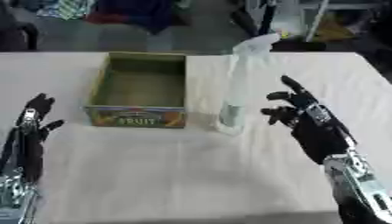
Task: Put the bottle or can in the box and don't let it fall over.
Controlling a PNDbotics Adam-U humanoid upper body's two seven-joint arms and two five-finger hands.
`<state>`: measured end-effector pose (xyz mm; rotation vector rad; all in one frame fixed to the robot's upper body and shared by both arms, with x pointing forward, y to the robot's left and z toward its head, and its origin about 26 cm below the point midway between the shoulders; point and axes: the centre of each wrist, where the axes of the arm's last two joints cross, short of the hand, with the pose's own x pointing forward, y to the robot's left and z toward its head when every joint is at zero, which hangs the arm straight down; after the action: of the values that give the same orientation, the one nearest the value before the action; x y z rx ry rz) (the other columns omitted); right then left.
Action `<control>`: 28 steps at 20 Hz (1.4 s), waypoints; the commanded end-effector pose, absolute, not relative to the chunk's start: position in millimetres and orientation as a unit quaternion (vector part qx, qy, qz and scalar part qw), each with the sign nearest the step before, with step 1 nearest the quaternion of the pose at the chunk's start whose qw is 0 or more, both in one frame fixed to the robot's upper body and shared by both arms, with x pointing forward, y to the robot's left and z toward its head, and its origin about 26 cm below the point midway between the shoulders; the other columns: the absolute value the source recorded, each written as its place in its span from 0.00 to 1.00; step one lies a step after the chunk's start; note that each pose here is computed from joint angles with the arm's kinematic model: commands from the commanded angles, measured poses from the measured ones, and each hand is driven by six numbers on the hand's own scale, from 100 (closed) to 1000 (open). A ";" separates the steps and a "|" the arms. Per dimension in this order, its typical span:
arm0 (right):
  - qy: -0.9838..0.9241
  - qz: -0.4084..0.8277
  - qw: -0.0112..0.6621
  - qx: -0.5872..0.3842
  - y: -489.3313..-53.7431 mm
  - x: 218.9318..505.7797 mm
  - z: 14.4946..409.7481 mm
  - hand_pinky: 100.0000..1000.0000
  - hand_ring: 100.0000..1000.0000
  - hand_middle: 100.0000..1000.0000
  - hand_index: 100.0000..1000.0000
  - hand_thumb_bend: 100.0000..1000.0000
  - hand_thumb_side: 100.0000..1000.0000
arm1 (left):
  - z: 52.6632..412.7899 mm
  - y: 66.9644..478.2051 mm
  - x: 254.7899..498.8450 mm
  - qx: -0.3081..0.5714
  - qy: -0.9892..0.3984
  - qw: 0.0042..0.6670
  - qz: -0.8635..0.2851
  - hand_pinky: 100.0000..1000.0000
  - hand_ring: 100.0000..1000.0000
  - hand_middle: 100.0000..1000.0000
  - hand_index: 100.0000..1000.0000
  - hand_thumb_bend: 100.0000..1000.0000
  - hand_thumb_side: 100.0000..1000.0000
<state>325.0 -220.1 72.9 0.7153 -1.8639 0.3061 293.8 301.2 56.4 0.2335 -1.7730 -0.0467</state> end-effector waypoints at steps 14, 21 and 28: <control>-0.772 0.143 0.528 0.325 -215.9 326.8 80.7 0.90 0.57 0.84 1.00 0.00 0.56 | 64.2 299.5 295.1 0.098 -0.782 0.615 -0.026 0.79 1.00 0.85 0.96 0.00 0.99; -0.678 0.130 0.567 0.450 -194.7 333.5 72.9 0.65 0.22 0.33 1.00 0.00 0.51 | 63.6 298.4 295.3 0.095 -0.781 0.616 -0.028 0.79 1.00 0.85 0.96 0.00 0.99; -0.620 0.105 0.582 0.516 -184.3 339.6 74.6 0.50 0.09 0.12 1.00 0.00 0.49 | 63.4 297.9 295.5 0.094 -0.781 0.617 -0.029 0.79 1.00 0.85 0.96 0.00 0.99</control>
<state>336.7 -181.8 67.4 1.1912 -1.4499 0.2378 293.9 299.5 56.0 0.2239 -1.7715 -0.0570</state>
